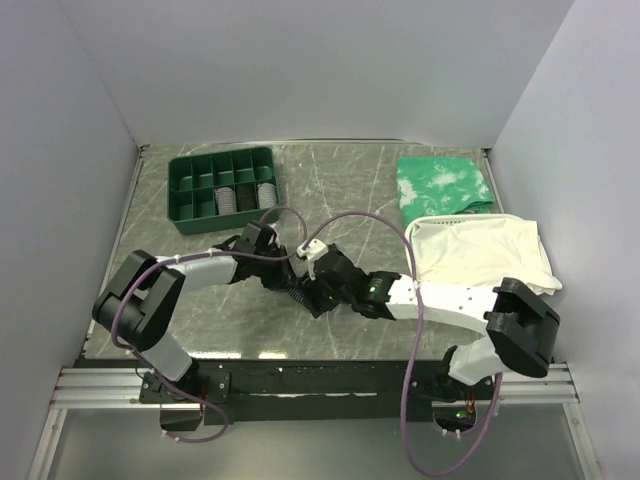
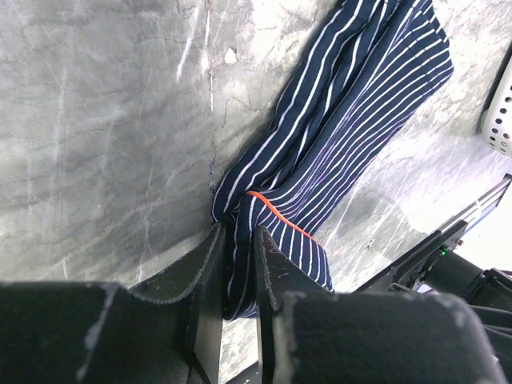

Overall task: Roll the underwear
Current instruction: Roll the underwear to the center of the board.

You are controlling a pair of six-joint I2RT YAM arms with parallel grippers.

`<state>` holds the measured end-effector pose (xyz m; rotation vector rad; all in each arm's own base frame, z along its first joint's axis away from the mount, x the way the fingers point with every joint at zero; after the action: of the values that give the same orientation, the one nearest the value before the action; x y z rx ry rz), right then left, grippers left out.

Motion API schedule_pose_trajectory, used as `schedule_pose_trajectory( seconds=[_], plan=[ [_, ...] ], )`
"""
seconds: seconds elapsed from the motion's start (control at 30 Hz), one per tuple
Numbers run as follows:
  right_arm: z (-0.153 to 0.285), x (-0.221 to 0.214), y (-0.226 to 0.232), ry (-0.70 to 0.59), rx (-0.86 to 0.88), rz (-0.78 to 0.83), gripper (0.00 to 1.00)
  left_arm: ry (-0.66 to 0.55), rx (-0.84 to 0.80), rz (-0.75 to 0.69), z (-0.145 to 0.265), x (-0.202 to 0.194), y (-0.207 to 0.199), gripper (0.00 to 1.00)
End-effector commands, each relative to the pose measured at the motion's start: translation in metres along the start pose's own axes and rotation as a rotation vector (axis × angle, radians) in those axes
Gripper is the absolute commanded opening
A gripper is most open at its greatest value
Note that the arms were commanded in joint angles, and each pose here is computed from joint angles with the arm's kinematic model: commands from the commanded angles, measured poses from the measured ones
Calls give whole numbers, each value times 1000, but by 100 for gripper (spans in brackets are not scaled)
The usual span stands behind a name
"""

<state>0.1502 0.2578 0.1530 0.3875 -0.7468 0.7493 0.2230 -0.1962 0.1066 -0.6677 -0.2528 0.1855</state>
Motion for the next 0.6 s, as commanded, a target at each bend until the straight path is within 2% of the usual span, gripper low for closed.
schedule_pose_trajectory(
  seconds=[0.0, 0.57],
  plan=[
    [-11, 16, 0, -24, -78, 96, 67, 32, 10, -27, -1, 0, -2, 19],
    [-37, 9, 13, 41, -32, 127, 63, 39, 9, -33, -5, 2, -2, 19]
  ],
)
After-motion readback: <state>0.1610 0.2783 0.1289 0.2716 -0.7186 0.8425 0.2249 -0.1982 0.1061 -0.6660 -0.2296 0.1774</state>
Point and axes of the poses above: each gripper's point midway between its finger pads, its own z axis back along the fingers, its own y axis along the line the jaws close on, x = y × z, the point moved 10 cm from there along z, back along the fingers, and after that the axes turned 4 degrees about z, right-handed, at the moved point
